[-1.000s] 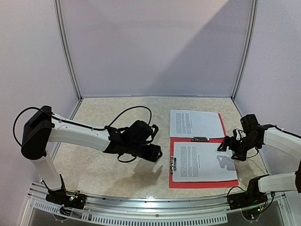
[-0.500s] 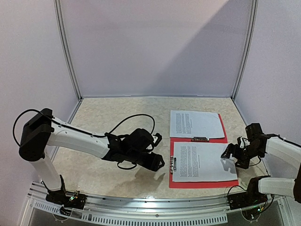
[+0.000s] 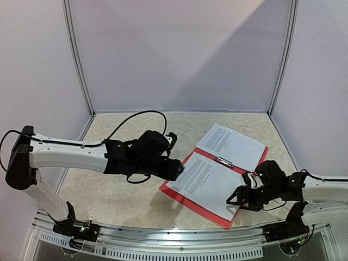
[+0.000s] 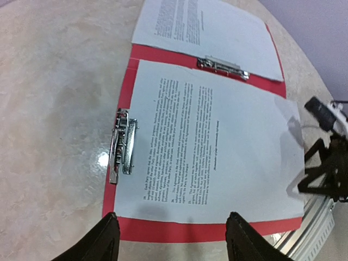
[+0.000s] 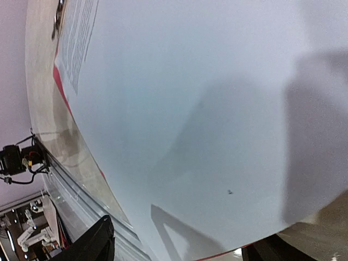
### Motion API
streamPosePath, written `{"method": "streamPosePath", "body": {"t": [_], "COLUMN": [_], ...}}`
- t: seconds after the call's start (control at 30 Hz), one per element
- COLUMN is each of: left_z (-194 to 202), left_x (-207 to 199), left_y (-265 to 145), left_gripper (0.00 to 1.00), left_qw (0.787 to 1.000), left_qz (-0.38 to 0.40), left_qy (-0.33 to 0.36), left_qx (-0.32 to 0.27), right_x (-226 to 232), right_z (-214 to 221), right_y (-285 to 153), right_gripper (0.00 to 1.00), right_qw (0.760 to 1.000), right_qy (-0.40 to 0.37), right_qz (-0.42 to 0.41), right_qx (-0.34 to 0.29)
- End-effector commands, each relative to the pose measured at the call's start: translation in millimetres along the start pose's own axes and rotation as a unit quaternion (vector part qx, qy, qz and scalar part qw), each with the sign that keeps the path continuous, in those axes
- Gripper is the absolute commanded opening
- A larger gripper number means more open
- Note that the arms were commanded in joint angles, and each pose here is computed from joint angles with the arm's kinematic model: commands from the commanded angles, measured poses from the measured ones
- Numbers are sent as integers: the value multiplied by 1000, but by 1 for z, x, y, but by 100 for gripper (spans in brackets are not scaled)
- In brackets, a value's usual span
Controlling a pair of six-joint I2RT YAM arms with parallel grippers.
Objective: Put the files into the folder
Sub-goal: Move the folder with files to the center of the board.
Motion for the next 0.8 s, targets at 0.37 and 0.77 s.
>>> {"method": "streamPosePath", "body": {"t": [0.37, 0.77], "left_z": [5, 71], "left_x": [75, 93], "left_y": [-29, -15], "left_gripper": [82, 85], "left_qw": [988, 943], "left_qz": [-33, 89], "left_qy": [-150, -317], "left_qx": [-2, 38], "right_x": [126, 52], "right_z": [-23, -135], "right_y": [53, -42], "right_gripper": [91, 94], "right_qw": [981, 984], "right_qy": [-149, -97], "right_qz": [44, 129], "right_qx": [116, -70]}}
Point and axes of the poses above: each gripper's point midway between its finger pads, its own y axis out along the fingers, its own x axis along the line the jaws close on, z = x × y, the point moved 8 cm from there along -y, back along the fingers, and after that the axes turned 9 degrees about -y, right-handed, at the moved point
